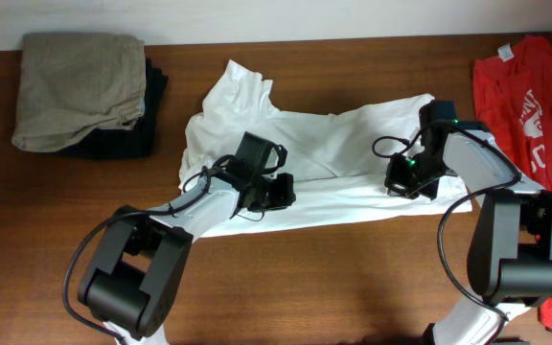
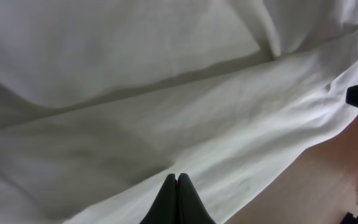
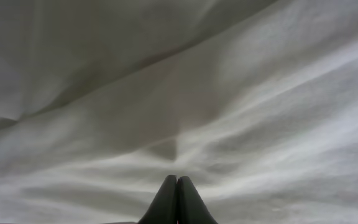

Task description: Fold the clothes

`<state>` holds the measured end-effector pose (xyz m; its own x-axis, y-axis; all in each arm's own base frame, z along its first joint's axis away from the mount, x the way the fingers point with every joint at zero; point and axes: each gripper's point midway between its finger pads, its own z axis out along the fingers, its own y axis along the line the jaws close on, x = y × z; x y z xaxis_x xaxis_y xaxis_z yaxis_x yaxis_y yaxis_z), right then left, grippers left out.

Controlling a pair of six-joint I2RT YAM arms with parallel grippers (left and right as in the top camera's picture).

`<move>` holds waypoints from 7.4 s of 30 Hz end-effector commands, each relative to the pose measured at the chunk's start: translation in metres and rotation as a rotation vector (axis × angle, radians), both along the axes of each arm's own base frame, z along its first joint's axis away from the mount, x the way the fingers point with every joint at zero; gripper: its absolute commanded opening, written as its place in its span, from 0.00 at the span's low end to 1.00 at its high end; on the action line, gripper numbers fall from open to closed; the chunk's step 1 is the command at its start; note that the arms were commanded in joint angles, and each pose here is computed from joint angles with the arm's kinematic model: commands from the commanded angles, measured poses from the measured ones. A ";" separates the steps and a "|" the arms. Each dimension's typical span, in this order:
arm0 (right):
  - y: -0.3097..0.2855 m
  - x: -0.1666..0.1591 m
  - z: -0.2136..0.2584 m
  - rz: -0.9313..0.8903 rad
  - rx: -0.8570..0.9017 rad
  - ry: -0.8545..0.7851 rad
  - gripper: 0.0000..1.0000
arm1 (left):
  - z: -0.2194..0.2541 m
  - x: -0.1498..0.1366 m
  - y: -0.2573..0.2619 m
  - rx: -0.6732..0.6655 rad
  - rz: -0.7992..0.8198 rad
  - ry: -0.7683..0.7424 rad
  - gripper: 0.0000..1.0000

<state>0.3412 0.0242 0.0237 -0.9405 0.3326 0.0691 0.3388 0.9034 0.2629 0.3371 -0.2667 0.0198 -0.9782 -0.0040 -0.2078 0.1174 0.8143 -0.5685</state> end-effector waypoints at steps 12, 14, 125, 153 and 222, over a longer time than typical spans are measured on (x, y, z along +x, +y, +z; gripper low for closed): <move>0.004 0.000 -0.003 0.003 0.005 -0.002 0.04 | -0.032 0.004 0.012 0.094 0.051 0.025 0.01; 0.004 0.000 -0.003 0.003 0.005 -0.002 0.04 | -0.030 0.008 0.011 0.095 0.057 0.013 0.01; -0.033 -0.025 -0.016 -0.022 -0.215 0.012 0.04 | -0.035 -0.050 0.319 0.847 0.500 0.542 0.32; -0.003 -0.031 0.050 0.014 -0.088 -0.120 0.04 | -0.036 -0.054 0.344 0.832 0.577 0.572 0.34; -0.012 -0.023 0.146 -0.021 -0.225 -0.292 0.92 | 0.135 0.217 0.127 0.304 0.297 -0.585 0.99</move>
